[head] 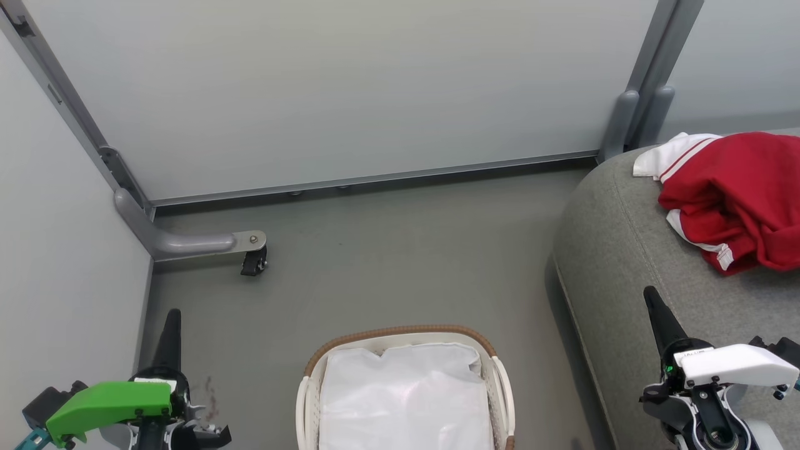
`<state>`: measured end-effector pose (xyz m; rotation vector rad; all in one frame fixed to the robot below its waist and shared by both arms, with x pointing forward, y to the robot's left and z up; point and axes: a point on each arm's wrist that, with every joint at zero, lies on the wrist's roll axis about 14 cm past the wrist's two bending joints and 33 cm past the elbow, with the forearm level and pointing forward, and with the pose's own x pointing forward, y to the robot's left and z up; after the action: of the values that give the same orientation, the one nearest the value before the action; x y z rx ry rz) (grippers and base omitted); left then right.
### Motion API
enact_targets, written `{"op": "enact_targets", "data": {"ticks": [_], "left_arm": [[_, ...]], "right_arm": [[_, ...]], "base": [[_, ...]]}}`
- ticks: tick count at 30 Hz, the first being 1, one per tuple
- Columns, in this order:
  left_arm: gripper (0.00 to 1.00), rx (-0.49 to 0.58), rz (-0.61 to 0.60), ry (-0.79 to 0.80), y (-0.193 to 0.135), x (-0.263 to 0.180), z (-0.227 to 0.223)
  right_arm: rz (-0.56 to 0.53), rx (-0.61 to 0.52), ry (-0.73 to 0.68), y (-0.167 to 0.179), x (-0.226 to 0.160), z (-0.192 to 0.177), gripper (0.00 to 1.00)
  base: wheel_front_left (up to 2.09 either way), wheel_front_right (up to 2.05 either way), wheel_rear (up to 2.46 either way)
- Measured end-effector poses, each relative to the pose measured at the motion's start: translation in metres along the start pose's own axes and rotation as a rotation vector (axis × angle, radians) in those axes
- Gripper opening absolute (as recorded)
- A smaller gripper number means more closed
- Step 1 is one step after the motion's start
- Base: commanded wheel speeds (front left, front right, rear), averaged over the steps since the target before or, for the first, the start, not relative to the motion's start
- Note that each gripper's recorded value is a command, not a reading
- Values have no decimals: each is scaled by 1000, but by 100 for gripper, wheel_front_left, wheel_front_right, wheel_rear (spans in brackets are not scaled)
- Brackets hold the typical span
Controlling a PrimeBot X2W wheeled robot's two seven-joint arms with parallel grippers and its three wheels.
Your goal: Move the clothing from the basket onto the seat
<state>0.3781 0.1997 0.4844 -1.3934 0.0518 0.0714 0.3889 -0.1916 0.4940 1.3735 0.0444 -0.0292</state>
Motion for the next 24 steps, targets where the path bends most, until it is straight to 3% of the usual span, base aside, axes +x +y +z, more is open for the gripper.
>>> {"op": "enact_targets", "data": {"ticks": [24], "left_arm": [[0, -149, -53, 12, -15, 6, 2]], "right_arm": [[32, 167, -7, 7, -1, 8, 0]], "base": [[0, 0, 0]]}}
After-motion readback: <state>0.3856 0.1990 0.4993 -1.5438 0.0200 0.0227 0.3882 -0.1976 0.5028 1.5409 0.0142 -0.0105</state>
